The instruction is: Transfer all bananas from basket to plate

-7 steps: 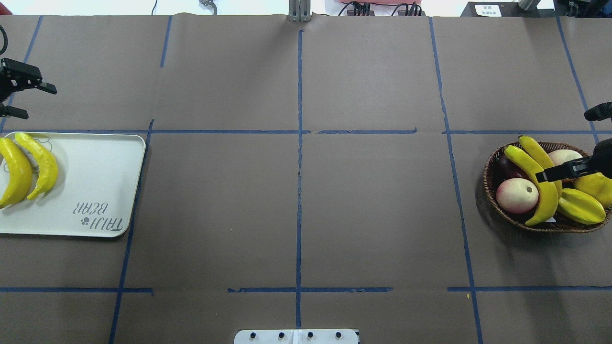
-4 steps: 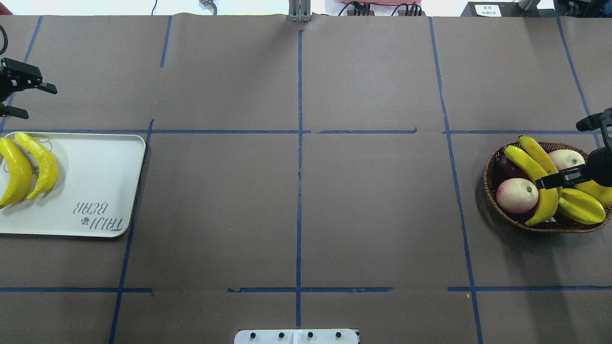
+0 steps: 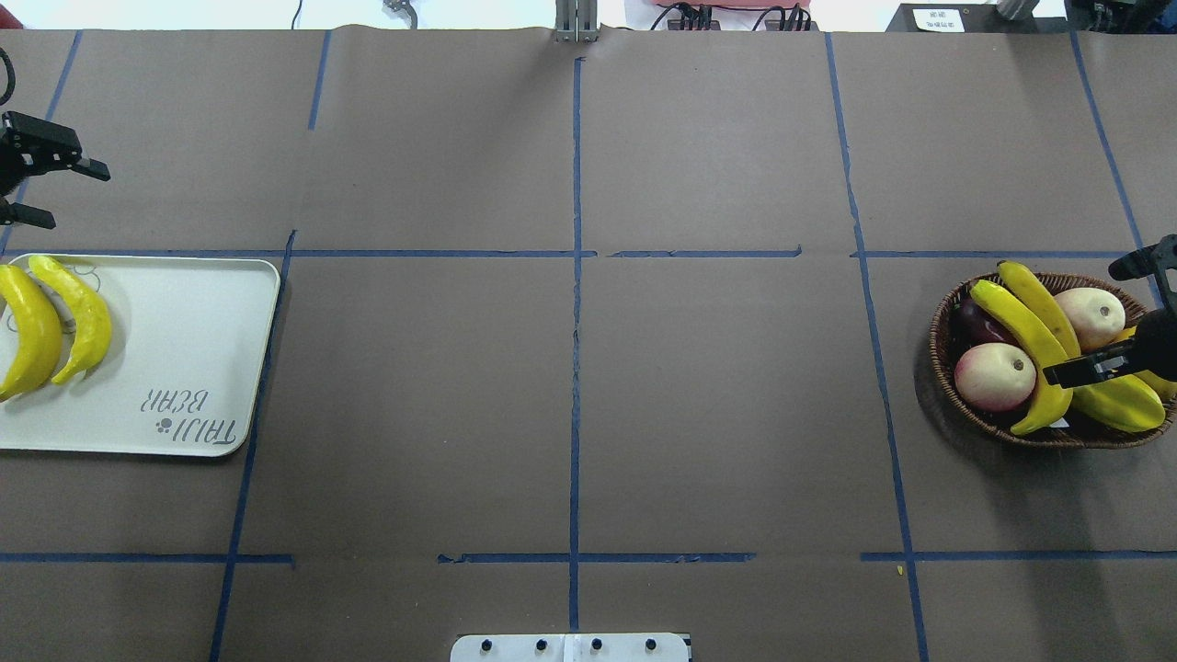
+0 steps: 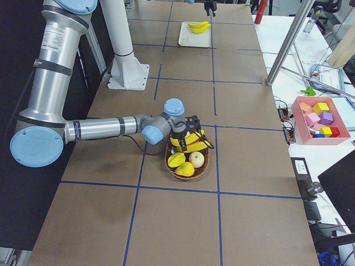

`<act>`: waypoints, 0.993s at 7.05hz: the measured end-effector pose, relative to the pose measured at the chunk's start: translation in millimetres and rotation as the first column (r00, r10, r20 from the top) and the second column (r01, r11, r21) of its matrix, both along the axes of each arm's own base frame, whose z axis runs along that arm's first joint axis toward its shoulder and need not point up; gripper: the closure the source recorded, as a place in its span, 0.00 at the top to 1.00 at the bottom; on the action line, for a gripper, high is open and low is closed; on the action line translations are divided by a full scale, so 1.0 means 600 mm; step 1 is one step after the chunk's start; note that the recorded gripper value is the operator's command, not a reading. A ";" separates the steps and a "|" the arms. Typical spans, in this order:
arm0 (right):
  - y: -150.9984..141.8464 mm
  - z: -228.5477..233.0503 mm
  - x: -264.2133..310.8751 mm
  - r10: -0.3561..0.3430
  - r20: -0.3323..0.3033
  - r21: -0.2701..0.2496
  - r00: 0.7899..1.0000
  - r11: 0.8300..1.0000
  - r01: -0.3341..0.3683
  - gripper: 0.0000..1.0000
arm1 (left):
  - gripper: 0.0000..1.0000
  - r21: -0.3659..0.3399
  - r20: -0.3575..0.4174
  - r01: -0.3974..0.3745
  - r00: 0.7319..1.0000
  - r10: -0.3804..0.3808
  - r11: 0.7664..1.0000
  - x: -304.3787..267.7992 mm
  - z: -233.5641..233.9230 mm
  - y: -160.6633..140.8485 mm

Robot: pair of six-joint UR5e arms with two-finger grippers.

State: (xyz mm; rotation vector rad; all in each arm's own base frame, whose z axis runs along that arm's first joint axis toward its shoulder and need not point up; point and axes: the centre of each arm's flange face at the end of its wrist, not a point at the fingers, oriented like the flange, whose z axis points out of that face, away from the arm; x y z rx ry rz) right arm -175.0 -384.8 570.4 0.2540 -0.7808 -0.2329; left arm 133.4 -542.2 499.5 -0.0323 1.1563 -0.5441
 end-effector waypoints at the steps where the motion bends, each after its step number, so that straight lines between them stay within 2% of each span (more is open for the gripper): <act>1: 0.002 0.002 -0.003 -0.002 -0.008 0.004 1.000 1.000 0.002 0.76 | 1.00 0.000 0.000 -0.001 1.000 0.001 1.000 0.000 0.000 0.000; 7: 0.007 0.006 -0.024 -0.016 -0.032 0.020 0.999 1.000 0.017 0.73 | 1.00 -0.003 0.001 -0.005 1.000 0.005 1.000 0.004 0.003 0.001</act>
